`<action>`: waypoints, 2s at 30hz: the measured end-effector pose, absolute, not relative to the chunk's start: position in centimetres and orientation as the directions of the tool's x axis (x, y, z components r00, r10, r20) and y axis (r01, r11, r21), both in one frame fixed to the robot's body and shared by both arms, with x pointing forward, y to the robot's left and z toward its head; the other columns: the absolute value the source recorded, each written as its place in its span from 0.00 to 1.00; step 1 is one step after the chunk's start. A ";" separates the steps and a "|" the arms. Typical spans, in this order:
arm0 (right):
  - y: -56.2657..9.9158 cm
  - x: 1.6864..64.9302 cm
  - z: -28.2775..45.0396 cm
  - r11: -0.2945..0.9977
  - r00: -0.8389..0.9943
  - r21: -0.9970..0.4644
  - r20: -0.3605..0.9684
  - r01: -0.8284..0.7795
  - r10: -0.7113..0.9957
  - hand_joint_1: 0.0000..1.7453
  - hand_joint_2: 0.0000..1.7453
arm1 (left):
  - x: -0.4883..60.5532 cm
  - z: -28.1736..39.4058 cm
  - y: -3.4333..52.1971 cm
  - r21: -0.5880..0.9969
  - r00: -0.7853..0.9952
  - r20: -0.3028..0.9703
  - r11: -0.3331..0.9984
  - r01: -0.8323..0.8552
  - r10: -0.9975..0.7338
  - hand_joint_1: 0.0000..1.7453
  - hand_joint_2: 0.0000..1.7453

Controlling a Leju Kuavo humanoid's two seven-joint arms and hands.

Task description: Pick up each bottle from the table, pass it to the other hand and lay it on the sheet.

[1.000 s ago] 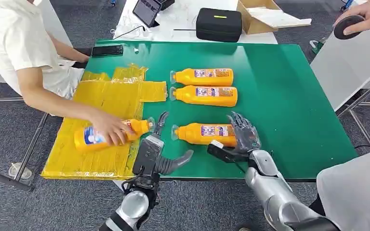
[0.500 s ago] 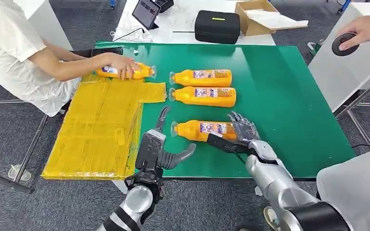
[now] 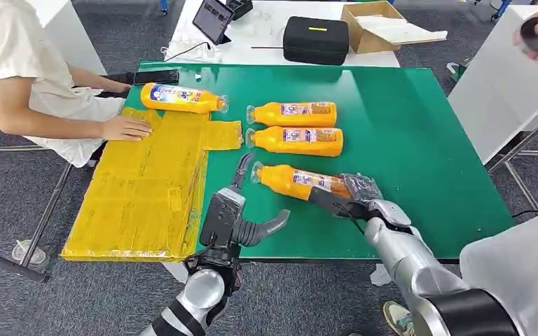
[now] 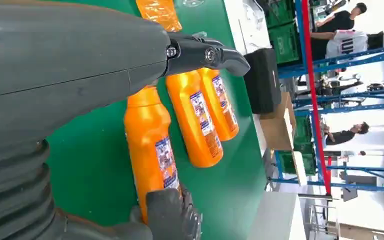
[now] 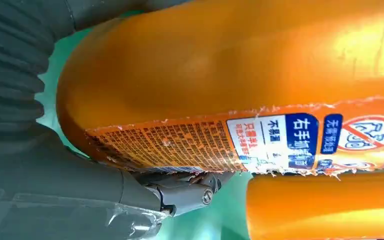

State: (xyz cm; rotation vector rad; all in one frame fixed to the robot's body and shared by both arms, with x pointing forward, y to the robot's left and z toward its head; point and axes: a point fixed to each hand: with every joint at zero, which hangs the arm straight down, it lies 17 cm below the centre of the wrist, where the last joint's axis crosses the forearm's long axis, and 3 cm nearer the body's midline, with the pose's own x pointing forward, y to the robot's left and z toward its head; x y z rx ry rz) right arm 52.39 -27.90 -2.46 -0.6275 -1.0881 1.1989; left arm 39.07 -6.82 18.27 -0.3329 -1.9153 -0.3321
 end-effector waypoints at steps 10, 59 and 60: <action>-22.8 49.7 -1.4 0.690 -0.060 -0.580 0.782 -0.433 0.620 1.00 1.00 | 39.3 19.1 -4.6 -0.024 -0.376 0.916 0.955 0.296 0.140 0.00 1.00; -2.8 40.1 9.7 0.814 -0.401 -0.356 0.901 -0.460 0.168 1.00 1.00 | 36.5 16.5 -0.4 -0.358 -0.167 0.879 0.849 0.389 0.447 0.00 1.00; -2.7 40.1 9.6 0.811 -0.401 -0.358 0.900 -0.463 0.169 1.00 1.00 | 36.5 16.5 -0.5 -0.359 -0.166 0.877 0.844 0.397 0.451 0.00 1.00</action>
